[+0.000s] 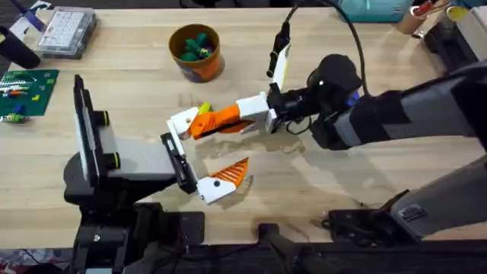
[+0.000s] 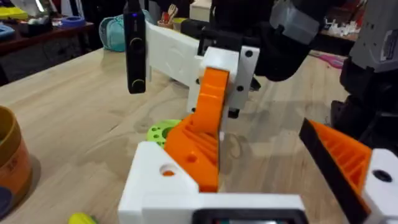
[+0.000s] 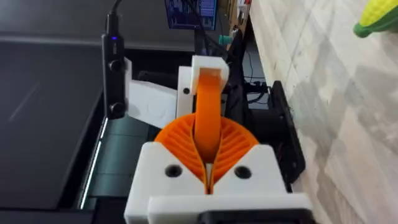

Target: Pick up the gripper from the table and insert it into the empty holder that is missing its gripper. Then pick up a screw, insert it into the mounting hole, and use the screwdriver to tighten it. Finally, clean up the table by picking up the vegetable and placing it into the bucket.

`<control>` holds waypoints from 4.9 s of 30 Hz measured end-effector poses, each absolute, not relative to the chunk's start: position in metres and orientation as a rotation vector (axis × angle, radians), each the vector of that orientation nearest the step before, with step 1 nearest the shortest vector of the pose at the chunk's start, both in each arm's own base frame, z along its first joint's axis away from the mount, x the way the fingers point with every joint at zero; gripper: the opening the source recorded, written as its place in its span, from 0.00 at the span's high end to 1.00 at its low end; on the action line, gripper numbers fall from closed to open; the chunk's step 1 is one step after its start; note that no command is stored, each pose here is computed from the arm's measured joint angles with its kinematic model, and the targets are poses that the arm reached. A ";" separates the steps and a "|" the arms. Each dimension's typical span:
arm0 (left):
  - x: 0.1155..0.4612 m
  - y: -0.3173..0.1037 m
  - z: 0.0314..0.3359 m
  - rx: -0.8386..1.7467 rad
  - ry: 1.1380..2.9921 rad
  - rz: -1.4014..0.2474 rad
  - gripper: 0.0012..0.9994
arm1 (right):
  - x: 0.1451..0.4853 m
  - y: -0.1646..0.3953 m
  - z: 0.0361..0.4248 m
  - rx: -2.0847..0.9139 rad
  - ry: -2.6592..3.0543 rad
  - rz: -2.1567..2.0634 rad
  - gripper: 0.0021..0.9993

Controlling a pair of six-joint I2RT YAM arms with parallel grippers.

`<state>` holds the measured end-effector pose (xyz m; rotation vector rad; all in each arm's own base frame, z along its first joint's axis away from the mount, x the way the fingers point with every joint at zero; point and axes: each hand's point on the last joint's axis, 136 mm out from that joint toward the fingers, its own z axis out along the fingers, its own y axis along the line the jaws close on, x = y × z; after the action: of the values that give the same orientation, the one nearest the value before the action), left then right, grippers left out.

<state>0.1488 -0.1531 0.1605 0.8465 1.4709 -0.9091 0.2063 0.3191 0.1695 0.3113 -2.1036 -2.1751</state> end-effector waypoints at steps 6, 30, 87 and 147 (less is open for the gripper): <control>0.149 -0.153 0.160 0.837 1.479 -0.919 0.01 | 0.207 0.322 0.165 0.310 -2.110 -2.180 0.98; 0.150 -0.152 0.160 0.830 1.481 -0.911 0.01 | 0.214 0.344 0.167 0.349 -2.085 -2.171 0.98; 0.150 -0.152 0.161 0.837 1.477 -0.912 0.01 | 0.217 0.342 0.169 0.371 -2.070 -2.157 0.99; 0.149 -0.153 0.161 0.841 1.475 -0.917 0.01 | 0.262 0.155 0.224 0.280 -3.178 -1.475 0.00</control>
<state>0.1486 -0.1530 0.1606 0.8414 1.4751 -0.9172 0.2623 0.1553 0.2244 0.2803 -3.1775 -1.4752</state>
